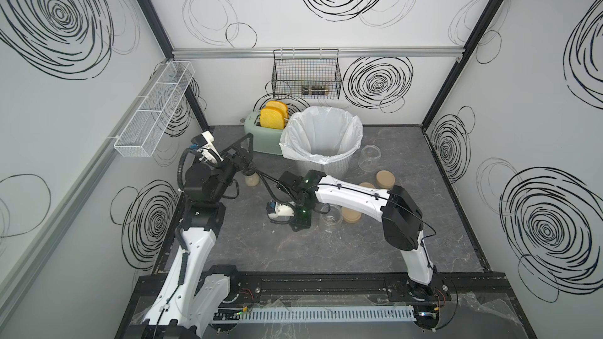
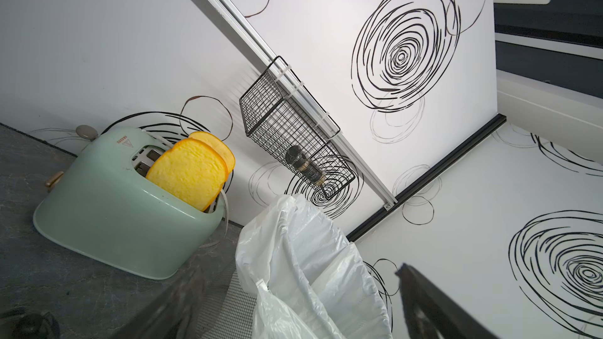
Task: Empty moldy rice from jars
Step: Place the jar at the center of the board.
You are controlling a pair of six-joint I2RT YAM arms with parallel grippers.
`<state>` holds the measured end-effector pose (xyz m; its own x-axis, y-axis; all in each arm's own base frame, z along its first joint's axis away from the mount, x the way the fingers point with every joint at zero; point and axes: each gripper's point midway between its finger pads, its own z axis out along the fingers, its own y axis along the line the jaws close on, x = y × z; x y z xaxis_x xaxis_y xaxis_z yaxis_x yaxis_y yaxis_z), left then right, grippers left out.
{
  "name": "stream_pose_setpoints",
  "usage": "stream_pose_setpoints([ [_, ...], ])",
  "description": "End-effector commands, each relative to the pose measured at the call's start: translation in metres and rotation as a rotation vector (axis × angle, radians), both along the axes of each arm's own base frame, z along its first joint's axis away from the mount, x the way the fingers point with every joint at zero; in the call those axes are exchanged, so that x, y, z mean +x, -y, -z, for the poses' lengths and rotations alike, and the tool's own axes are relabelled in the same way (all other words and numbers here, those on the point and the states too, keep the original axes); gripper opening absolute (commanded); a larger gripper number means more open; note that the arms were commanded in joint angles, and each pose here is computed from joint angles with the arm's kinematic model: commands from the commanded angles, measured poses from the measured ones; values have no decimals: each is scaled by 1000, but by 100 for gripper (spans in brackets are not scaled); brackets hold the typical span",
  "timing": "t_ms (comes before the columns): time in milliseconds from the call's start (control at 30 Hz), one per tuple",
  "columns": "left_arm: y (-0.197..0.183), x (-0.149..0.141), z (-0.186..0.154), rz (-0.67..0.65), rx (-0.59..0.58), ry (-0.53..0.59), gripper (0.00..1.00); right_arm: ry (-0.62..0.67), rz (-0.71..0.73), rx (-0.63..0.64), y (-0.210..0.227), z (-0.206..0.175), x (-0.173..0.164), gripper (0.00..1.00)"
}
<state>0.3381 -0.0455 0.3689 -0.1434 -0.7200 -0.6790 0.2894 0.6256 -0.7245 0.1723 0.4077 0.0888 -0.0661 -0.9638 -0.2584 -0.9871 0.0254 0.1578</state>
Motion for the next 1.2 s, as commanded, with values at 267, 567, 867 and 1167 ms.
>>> stream_pose_setpoints([
  [267,-3,-4,-10,-9,21,48,96,0,-6,19,-4,-11,2,43],
  [567,-5,-4,-10,-18,36,45,96,36,6,71,-3,-36,7,49],
  [867,-6,-6,-10,-31,49,40,96,78,25,124,3,-65,11,52],
  [1167,-8,-7,-10,-43,60,39,96,144,80,237,11,-109,26,55],
])
